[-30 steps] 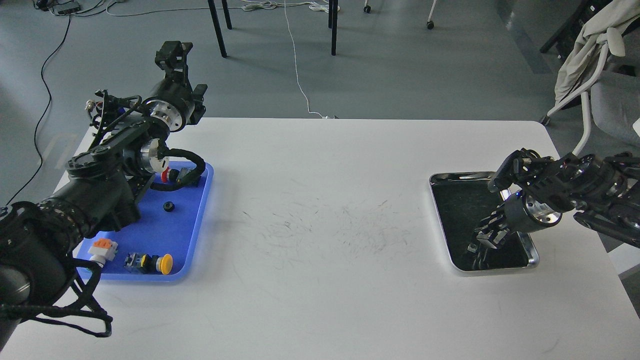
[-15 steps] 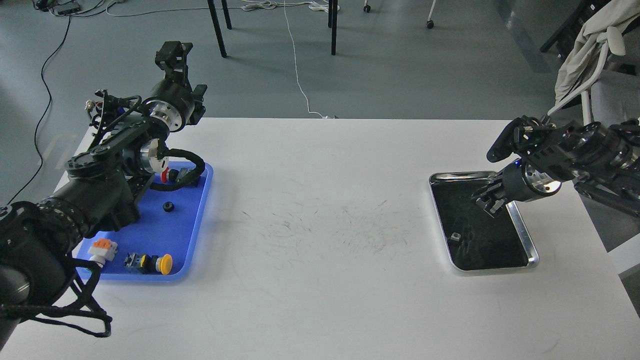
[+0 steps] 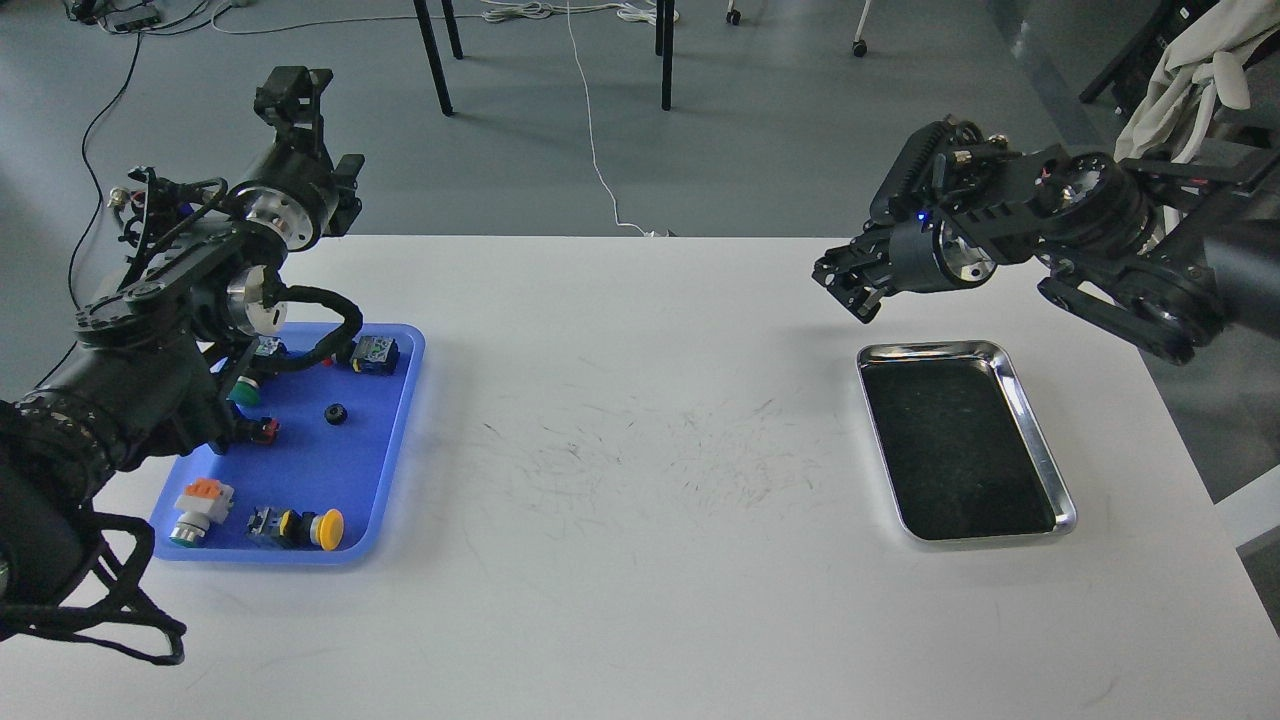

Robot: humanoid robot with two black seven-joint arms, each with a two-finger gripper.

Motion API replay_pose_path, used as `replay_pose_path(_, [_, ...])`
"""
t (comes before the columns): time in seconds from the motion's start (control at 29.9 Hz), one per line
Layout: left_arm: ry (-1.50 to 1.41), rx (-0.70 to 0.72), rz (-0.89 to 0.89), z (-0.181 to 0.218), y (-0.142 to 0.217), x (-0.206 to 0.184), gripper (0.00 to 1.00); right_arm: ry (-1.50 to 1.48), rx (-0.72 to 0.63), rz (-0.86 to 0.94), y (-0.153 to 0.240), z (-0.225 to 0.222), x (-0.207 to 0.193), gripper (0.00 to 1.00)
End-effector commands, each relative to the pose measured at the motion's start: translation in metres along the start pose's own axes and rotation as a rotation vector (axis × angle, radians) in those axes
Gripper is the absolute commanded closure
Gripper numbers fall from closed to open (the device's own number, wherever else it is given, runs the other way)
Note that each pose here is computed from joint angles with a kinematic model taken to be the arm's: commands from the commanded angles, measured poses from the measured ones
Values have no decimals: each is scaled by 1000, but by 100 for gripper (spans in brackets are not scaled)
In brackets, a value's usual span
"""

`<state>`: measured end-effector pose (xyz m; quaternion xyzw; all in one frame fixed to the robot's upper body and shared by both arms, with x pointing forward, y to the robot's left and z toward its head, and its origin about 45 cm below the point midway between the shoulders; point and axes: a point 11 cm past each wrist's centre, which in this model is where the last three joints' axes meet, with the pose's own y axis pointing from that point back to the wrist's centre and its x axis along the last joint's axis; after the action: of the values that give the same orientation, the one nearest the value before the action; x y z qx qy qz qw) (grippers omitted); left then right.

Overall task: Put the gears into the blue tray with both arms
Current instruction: 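Lift the black gear out of the metal tray with the right gripper, then carry the black gear toward the table center and lower it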

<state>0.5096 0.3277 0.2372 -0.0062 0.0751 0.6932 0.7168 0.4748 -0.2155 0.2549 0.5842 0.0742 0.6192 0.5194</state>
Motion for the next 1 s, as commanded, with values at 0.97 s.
replay_pose_path(0.97, [-46,-49,53,36,11,52,3,223,169,375,-89,-122,35,99])
